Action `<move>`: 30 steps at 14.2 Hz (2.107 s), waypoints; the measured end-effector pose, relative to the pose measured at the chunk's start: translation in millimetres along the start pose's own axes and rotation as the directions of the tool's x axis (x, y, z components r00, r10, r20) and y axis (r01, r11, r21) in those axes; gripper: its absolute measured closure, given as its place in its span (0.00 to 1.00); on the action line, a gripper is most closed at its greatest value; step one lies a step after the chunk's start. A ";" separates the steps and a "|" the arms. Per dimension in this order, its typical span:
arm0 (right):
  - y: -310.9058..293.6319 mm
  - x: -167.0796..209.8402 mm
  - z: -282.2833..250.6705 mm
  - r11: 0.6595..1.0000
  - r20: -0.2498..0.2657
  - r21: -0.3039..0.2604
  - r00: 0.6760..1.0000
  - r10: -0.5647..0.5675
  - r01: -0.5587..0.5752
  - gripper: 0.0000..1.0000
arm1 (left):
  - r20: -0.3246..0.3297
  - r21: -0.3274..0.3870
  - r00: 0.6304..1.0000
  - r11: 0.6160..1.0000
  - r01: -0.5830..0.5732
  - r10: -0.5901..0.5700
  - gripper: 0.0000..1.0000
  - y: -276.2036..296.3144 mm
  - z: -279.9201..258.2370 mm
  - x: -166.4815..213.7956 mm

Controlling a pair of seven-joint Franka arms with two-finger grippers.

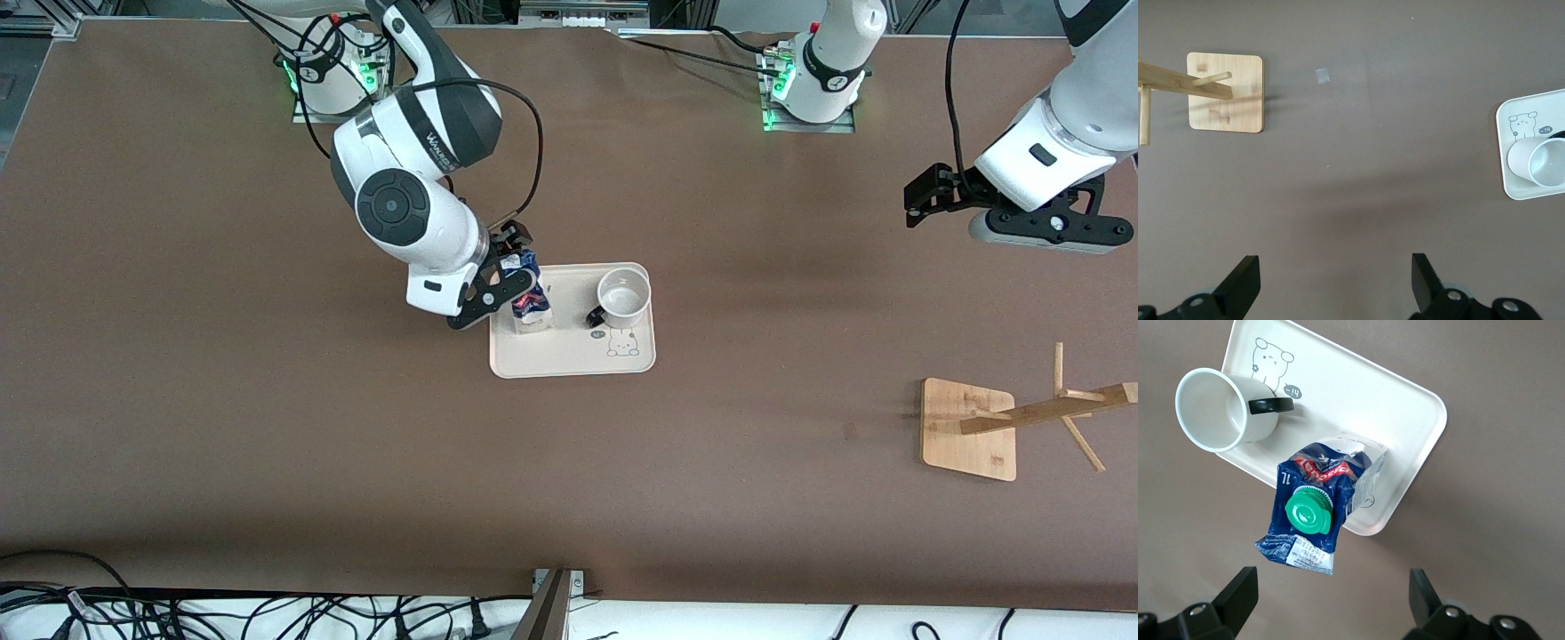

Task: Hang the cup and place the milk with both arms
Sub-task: 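Reach the right gripper toward the milk carton on the tray, then close the right gripper on the milk carton's top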

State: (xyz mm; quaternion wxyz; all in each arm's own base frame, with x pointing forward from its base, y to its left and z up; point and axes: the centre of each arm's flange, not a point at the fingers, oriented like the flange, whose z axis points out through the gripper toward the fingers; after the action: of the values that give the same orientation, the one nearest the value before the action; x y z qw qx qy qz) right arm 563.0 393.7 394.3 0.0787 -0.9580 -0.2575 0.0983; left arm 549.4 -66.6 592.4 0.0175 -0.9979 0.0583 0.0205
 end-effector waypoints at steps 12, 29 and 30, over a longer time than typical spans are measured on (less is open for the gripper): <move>-29.5 11.9 33.4 0.996 -0.019 -0.002 0.996 0.093 -0.093 0.00 | 0.000 0.001 1.000 1.000 -0.017 0.017 0.00 9.3 -0.3 -0.2; -20.9 24.4 57.4 0.987 -0.038 0.008 0.986 0.160 -0.160 0.11 | 0.005 0.001 1.000 1.000 -0.028 0.028 0.00 15.4 -0.1 -0.9; -20.8 24.5 57.3 0.987 -0.039 0.008 0.986 0.160 -0.160 0.21 | 0.005 0.001 1.000 1.000 -0.024 0.024 0.00 13.5 0.0 -0.8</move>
State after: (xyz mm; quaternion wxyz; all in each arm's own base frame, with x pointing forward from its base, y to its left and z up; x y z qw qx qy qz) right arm 560.8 429.8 339.5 0.0780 -0.9772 -0.1778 0.0859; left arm 547.0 -79.9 592.0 0.0181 -0.9971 0.0705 0.0231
